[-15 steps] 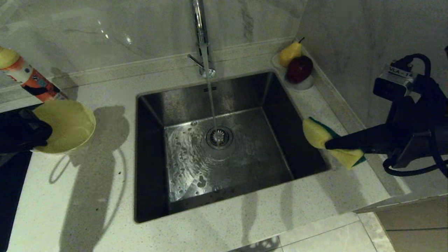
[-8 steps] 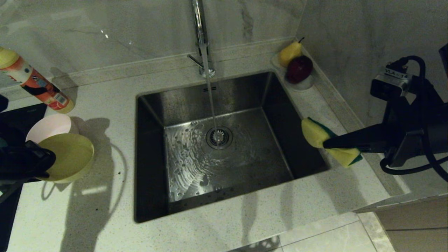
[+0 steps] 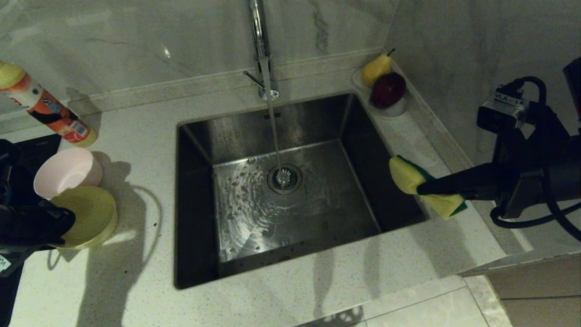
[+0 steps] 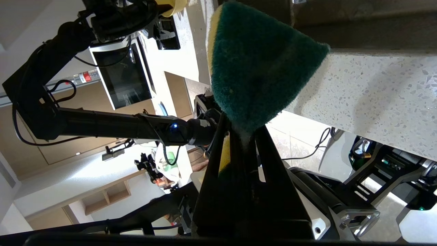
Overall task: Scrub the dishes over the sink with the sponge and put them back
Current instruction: Place the bowl on the table
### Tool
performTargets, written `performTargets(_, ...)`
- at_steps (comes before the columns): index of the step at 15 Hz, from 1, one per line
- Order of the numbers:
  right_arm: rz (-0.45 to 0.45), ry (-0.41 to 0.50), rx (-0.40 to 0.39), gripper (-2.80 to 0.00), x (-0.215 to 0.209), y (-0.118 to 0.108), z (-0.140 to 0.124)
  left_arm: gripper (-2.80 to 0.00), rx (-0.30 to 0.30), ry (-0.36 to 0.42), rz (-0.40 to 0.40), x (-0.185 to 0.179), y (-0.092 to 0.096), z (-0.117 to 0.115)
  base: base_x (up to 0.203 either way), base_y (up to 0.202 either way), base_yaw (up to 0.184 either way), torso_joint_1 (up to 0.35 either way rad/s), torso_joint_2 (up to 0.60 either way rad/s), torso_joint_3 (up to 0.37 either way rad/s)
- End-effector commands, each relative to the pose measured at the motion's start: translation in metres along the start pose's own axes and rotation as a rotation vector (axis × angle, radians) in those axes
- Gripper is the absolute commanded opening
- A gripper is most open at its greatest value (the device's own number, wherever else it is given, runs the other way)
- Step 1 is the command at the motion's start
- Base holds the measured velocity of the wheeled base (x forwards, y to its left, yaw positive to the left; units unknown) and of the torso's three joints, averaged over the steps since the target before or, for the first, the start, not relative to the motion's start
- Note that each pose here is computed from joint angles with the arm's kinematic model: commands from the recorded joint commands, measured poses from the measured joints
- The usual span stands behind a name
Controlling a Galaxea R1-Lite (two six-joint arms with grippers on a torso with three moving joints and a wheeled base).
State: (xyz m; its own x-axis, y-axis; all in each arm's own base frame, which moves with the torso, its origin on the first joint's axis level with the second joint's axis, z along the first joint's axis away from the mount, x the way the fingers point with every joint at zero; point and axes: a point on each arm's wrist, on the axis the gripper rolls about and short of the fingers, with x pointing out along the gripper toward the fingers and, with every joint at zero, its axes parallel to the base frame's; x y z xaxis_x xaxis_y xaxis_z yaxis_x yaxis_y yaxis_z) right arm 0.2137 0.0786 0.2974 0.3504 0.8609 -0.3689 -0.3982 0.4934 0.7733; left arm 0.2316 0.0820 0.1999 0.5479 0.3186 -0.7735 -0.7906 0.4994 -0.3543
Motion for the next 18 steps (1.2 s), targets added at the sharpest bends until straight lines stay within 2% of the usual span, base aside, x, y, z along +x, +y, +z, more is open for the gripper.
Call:
performTargets(1,0.005,0.002,0.002,-2.80,-0.001,0.001,0.000,-2.80,-0.009,0.015,0.031,0.008,0.004,0.000,0.000,0.000,0.000,0.000,0.00,0.000)
performTargets(2,0.005,0.001,0.001,-2.80,-0.001,0.001,-0.001,-1.46,-0.011,0.015,0.035,0.009,0.004,0.001,0.000,0.000,0.000,0.000,0.00,0.000)
performTargets(3,0.006,0.001,0.000,-2.80,-0.001,0.001,-0.001,0.00,-0.014,0.011,0.035,0.008,0.005,0.002,0.000,0.000,0.000,0.000,0.00,0.000)
performTargets(8,0.004,0.004,0.004,-2.80,-0.001,0.000,-0.001,0.00,-0.031,-0.074,-0.042,-0.019,0.000,0.013,0.000,0.000,0.000,0.000,0.00,0.000)
performTargets(11,0.005,0.003,0.003,-2.80,-0.001,0.001,-0.001,0.00,-0.044,-0.205,-0.164,-0.062,-0.010,0.031,0.000,0.000,0.000,0.000,0.00,0.000)
performTargets(13,0.005,0.001,0.002,-2.80,-0.002,0.002,-0.002,0.00,-0.020,-0.294,-0.249,-0.093,-0.019,0.044,0.000,0.000,0.000,0.000,0.00,0.000)
performTargets(14,0.006,0.001,0.002,-2.80,-0.003,0.002,-0.003,-2.36,0.024,-0.324,-0.281,-0.104,-0.023,0.048,0.000,0.000,0.000,0.000,0.00,0.000)
performTargets(15,0.005,0.000,0.001,-2.80,-0.003,0.002,-0.003,-2.80,0.065,-0.350,-0.312,-0.113,-0.029,0.050,0.000,0.000,0.000,0.000,0.00,0.000)
performTargets(17,0.006,-0.005,-0.003,-2.80,-0.005,0.004,-0.003,-2.80,0.212,-0.390,-0.365,-0.121,-0.043,0.049,0.000,0.000,0.000,0.000,0.00,0.000)
performTargets(18,0.007,-0.010,-0.007,-2.80,-0.006,0.005,-0.003,-2.80,0.313,-0.415,-0.408,-0.121,-0.054,0.047,0.000,0.000,0.000,0.000,0.00,0.000)
